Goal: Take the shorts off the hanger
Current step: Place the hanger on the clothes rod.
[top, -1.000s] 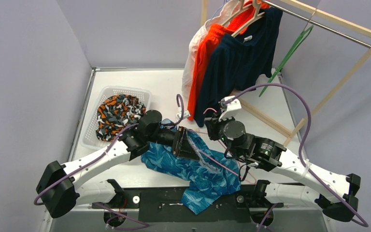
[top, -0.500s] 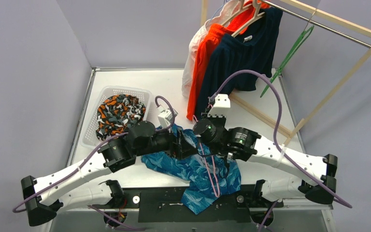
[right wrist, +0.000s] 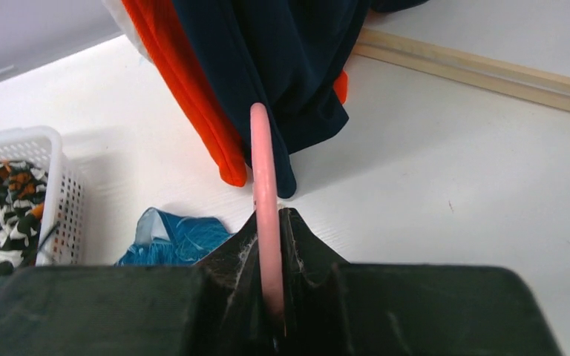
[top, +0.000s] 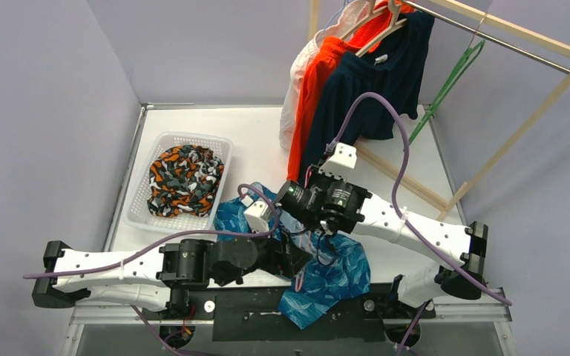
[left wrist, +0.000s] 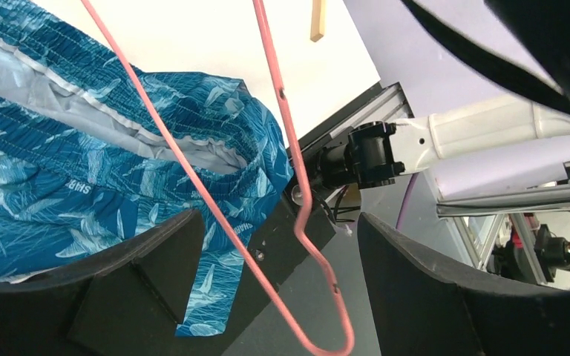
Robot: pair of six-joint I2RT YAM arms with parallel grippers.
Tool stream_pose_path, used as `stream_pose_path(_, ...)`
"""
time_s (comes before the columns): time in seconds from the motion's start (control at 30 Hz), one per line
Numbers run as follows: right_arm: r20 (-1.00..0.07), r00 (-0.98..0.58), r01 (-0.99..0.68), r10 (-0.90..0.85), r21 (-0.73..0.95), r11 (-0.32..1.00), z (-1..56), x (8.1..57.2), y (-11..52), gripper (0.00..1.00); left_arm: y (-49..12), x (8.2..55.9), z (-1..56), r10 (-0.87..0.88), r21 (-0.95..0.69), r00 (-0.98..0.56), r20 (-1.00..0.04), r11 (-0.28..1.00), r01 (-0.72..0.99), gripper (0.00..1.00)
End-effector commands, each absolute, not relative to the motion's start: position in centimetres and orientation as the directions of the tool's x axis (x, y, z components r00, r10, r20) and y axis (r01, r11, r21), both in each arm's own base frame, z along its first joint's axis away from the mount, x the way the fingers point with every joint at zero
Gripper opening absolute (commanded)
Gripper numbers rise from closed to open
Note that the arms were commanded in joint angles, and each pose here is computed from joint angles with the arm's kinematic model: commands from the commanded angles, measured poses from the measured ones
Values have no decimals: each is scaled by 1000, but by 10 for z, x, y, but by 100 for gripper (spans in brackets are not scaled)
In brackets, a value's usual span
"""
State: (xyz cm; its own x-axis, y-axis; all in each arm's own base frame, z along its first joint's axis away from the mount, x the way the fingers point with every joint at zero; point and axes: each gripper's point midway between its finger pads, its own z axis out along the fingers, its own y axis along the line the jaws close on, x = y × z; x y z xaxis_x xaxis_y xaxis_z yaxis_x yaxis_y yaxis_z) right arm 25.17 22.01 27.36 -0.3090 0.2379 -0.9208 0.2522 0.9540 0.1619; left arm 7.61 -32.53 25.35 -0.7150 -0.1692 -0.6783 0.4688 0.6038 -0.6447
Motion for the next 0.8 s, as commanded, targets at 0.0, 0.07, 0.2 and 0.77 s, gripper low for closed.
stream_pose_path(0.0,-921,-172,350,351,276,895,296,263,209,0,-314,83,257,-267,-647,-681,-682,655,390,75)
stream_pose_path(0.07,-920,-161,363,357,281,888,299,264,208,0,-306,81,249,-276,-641,-683,-676,677,361,75)
stream_pose_path(0.2,-912,-145,390,384,304,869,300,266,204,0,-299,78,245,-309,-675,-688,-657,648,353,67)
stream_pose_path(0.77,-910,-189,352,369,288,891,304,271,212,4,-272,86,232,-294,-625,-661,-690,703,339,0)
